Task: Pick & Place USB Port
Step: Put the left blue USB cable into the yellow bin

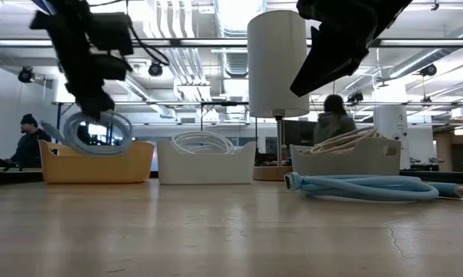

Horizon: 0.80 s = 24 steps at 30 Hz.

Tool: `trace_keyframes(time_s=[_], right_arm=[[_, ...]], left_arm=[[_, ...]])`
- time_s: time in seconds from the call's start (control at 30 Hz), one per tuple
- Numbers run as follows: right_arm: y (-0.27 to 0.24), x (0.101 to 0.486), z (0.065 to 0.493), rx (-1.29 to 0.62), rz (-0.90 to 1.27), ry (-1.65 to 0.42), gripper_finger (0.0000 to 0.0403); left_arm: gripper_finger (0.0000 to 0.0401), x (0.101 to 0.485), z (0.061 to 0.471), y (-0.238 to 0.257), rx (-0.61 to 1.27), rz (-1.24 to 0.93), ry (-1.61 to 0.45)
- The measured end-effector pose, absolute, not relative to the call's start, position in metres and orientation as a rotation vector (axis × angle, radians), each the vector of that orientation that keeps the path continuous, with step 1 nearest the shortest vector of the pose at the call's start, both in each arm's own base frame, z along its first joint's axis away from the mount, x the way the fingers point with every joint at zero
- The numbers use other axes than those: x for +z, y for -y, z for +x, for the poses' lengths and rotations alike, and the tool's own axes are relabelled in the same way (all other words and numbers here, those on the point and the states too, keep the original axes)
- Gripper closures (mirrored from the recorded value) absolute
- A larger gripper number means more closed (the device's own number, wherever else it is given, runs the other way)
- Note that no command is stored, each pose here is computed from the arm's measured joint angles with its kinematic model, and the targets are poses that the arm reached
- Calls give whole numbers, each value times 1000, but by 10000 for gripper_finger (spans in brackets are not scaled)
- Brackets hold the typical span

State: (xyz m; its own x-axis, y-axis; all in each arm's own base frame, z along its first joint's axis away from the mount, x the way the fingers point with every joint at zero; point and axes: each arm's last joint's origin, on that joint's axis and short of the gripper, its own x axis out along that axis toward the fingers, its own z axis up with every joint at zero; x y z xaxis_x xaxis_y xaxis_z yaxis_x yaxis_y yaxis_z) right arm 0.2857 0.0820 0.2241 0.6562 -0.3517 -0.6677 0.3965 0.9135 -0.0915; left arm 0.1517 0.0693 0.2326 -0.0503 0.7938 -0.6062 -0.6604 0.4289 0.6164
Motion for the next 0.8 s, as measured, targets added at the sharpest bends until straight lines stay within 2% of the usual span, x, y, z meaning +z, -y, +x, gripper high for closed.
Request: trace_keyframes(time_s=[0.27,0.5,0.63,0.8], right_arm=[[-82,225,286,-408,31,-743,232],[-83,225,287,-405,38,-732,232],[-83,225,287,-405,39,-731,232],[-83,225,287,-403,40,-731,232]], left_arm=[[362,225,177,-90,1135,159,-1004],[357,210,182,-97,1160,177,-1093],[328,201,184,-104,1206,185,-1137],[268,192,183,-110,1228,174,-1199]])
